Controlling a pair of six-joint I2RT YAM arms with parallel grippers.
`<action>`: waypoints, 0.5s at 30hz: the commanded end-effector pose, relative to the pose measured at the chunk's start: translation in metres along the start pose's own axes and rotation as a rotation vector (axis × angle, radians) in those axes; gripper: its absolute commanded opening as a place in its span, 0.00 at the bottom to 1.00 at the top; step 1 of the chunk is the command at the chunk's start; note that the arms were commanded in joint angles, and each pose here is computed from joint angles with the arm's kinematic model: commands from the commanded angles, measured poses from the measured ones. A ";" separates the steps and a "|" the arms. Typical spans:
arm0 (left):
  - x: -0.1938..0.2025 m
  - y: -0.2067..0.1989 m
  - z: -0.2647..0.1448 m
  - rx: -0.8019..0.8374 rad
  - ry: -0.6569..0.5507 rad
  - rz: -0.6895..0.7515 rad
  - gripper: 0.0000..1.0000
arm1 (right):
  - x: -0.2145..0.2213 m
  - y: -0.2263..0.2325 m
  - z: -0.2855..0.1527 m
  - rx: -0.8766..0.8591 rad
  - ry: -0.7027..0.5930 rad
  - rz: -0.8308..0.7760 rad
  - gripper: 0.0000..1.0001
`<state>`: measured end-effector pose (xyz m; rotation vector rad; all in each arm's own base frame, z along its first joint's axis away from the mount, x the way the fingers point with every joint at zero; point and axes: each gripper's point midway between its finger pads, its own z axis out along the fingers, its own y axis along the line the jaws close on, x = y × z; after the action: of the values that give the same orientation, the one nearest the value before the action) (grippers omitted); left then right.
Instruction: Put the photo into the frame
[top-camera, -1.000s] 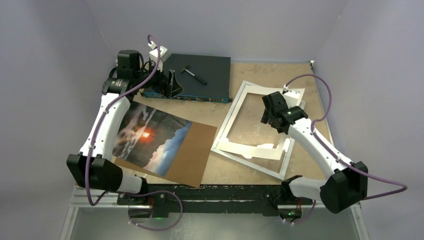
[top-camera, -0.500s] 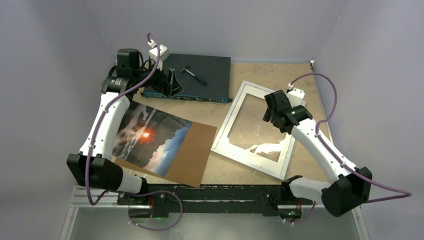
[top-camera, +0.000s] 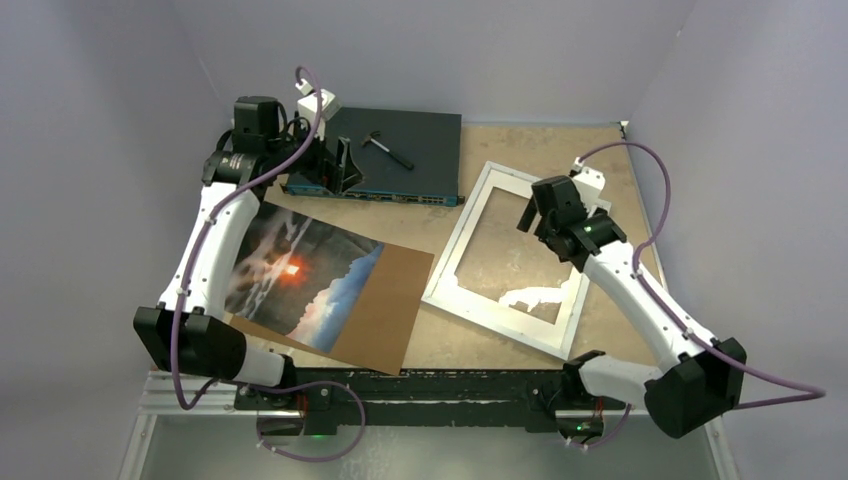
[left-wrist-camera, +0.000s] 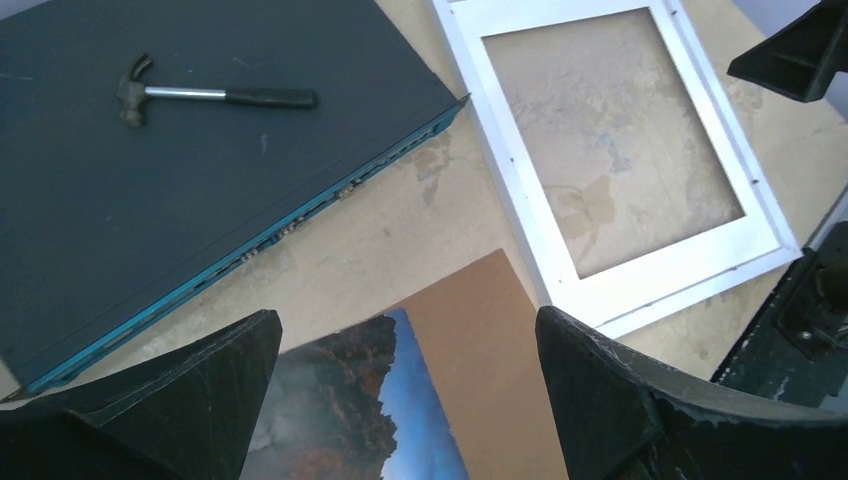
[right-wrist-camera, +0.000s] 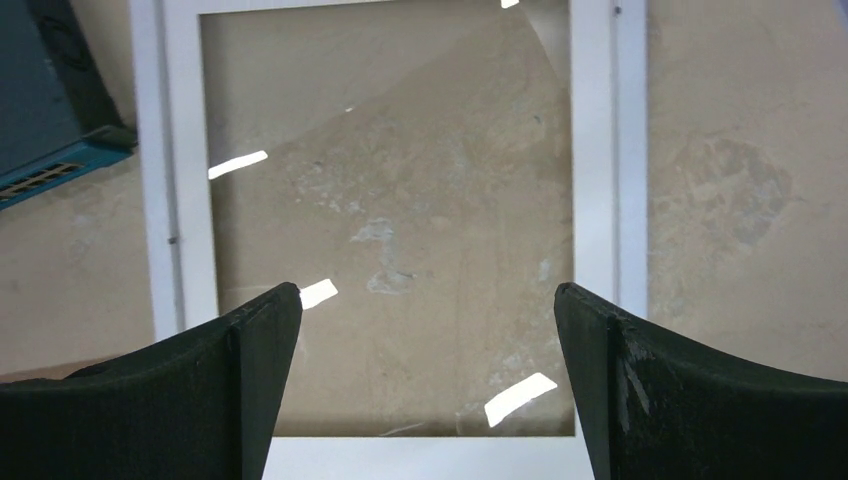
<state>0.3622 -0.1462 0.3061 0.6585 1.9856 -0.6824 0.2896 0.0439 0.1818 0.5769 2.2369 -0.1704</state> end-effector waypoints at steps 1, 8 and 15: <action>-0.013 0.019 -0.014 -0.115 0.021 0.079 0.99 | -0.012 0.061 0.000 -0.211 -0.048 0.010 0.99; 0.001 0.096 -0.067 -0.392 0.087 0.083 0.96 | 0.017 0.216 -0.031 -0.549 -0.052 -0.173 0.99; 0.072 0.157 -0.117 -0.612 0.360 0.112 1.00 | 0.081 0.336 -0.037 -0.791 0.016 -0.326 0.99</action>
<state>0.3875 0.0192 0.2927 0.4430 2.1735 -0.0690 0.3620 0.3175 0.1597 -0.0581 2.2397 0.3712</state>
